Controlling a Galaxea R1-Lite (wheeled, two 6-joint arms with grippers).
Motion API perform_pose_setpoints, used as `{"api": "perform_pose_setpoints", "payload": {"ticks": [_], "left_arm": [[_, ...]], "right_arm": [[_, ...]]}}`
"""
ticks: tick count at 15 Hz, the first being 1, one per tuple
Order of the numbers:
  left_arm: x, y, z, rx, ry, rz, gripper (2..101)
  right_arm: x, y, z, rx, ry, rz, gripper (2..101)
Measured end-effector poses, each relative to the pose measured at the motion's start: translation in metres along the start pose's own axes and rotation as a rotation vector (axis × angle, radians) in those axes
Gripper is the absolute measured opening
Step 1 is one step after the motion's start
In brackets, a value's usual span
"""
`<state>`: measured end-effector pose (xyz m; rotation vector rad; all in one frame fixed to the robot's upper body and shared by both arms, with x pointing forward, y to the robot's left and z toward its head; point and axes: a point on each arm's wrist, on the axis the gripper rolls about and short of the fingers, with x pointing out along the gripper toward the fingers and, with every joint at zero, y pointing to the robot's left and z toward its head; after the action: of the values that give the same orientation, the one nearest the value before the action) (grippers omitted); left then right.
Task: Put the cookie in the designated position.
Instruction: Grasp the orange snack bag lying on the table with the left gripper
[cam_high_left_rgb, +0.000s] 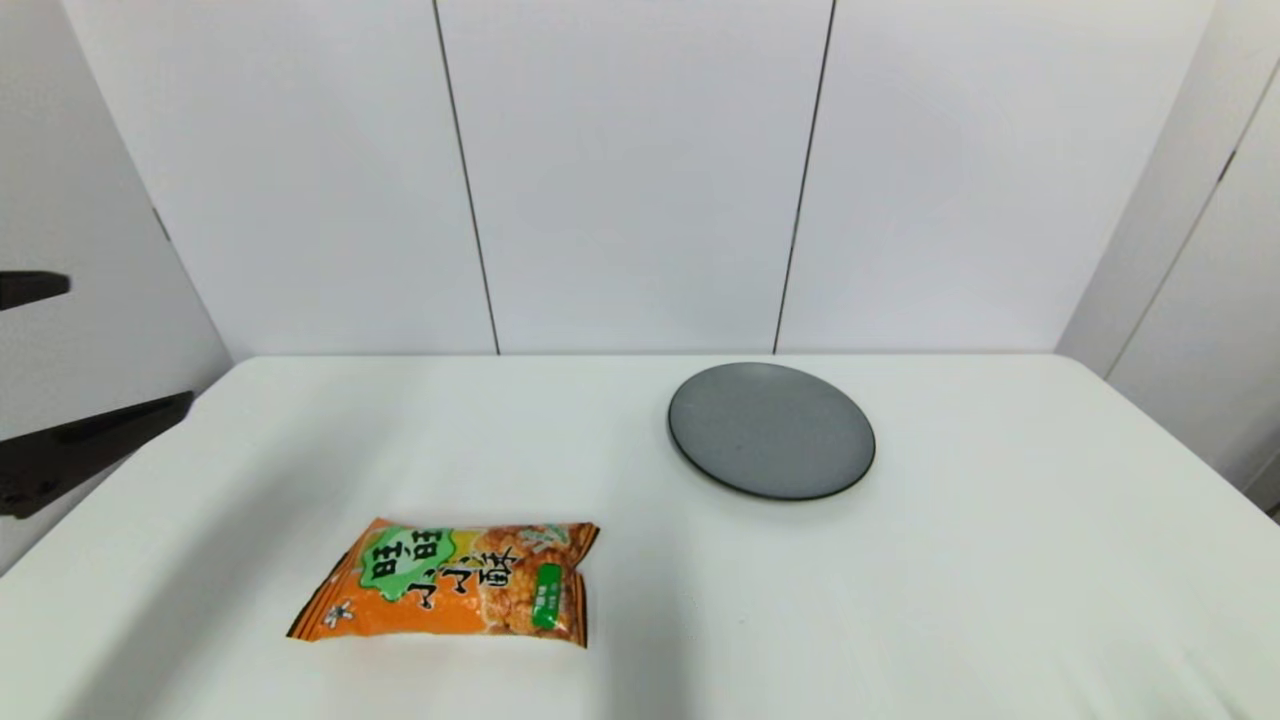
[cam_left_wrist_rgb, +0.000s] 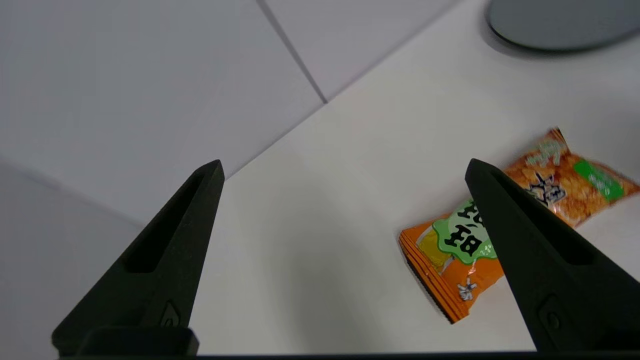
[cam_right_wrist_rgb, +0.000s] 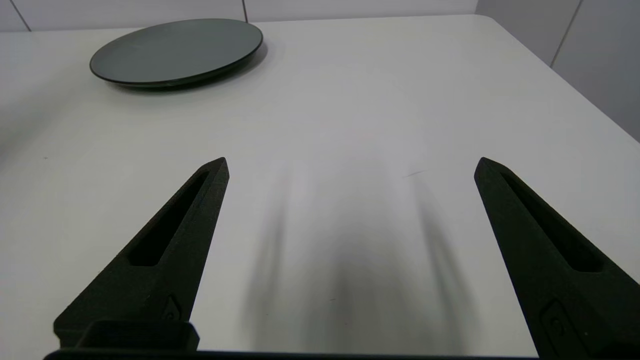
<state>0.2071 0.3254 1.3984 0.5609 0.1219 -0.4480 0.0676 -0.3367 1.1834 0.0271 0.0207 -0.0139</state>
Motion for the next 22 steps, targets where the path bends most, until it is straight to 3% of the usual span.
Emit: {"api": "perform_pose_setpoints", "payload": {"ticks": [5, 8, 14, 22], "left_arm": [[0.062, 0.021, -0.009, 0.296, 0.142, -0.401, 97.8], [0.092, 0.02, -0.023, 0.388, 0.225, -0.644, 97.8], [0.157, -0.011, -0.037, 0.393, 0.277, -0.912, 97.8], [0.211, -0.056, -0.053, 0.336, 0.396, -1.062, 97.8]], "right_arm": [[0.0, 0.0, 0.0, 0.0, 0.0, 0.0, 97.4], [0.0, 0.0, 0.0, 0.0, 0.0, 0.0, 97.4], [0.0, 0.0, 0.0, 0.0, 0.0, 0.0, 97.4], [0.0, 0.0, 0.0, 0.0, 0.0, 0.0, 97.4]]}}
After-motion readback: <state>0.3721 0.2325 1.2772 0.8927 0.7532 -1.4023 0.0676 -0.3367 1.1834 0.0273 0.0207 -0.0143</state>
